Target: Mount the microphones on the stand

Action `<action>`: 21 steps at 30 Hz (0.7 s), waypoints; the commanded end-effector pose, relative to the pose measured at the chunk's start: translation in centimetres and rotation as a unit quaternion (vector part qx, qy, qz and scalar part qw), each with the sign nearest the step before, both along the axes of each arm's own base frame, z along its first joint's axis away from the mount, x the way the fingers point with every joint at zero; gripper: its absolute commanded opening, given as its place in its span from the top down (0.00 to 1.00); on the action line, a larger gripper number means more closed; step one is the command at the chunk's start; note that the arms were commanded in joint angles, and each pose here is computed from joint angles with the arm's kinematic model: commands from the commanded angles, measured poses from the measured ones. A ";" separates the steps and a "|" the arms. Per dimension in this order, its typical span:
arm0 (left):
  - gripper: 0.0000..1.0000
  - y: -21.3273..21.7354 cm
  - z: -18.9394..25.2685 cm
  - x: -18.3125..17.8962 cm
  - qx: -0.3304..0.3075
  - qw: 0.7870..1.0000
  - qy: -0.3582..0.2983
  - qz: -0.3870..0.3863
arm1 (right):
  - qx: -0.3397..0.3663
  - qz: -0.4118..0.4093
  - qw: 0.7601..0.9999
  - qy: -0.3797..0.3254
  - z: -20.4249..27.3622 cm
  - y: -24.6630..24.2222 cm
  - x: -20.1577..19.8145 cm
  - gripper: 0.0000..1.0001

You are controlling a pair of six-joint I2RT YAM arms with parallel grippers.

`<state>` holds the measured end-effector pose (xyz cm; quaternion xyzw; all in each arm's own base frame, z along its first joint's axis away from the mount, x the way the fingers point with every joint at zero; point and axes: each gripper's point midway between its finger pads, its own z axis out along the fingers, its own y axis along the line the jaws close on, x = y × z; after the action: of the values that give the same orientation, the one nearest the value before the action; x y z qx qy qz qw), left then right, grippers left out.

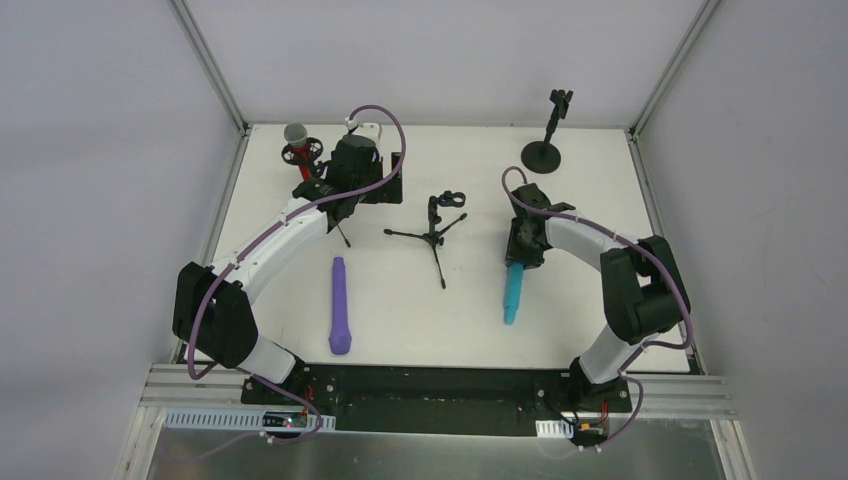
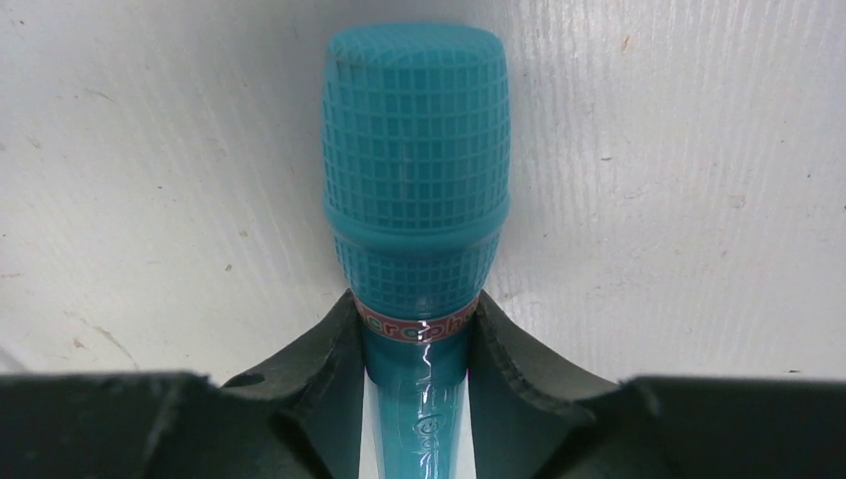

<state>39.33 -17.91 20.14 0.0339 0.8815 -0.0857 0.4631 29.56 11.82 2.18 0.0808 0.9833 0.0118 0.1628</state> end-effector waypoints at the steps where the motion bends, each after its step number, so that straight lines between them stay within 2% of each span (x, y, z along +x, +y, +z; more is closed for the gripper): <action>1: 0.01 0.1 0.8 0.4 -0.001 1.000 -0.016 0.002 | 0.019 0.005 0.999 -0.035 2.8 0.3 0.6 1.00; 7: 0.01 0.1 0.8 0.4 -0.001 1.000 -0.016 0.001 | 0.059 0.018 0.991 -0.116 8.0 1.0 1.1 1.00; 11: 0.01 0.1 0.7 0.4 -0.001 1.000 -0.014 0.000 | 0.123 0.040 0.970 -0.205 13.2 2.3 1.1 1.00; 14: 0.01 0.1 0.6 0.4 0.000 1.000 -0.014 0.001 | 0.190 0.062 0.936 -0.291 17.5 3.7 0.7 1.00; 17: 0.01 0.1 0.7 0.4 0.001 1.000 -0.015 -0.001 | 0.236 0.066 0.888 -0.389 22.1 3.8 0.3 1.00; 21: 0.01 -1.4 1.0 0.0 0.000 0.998 -0.014 -0.062 | 0.263 0.078 0.826 -0.492 26.3 3.6 -0.2 1.00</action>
<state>39.25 -18.08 20.13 0.0449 0.8814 -0.0880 0.4619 28.67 14.59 22.65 0.0460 0.8270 0.2609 0.4959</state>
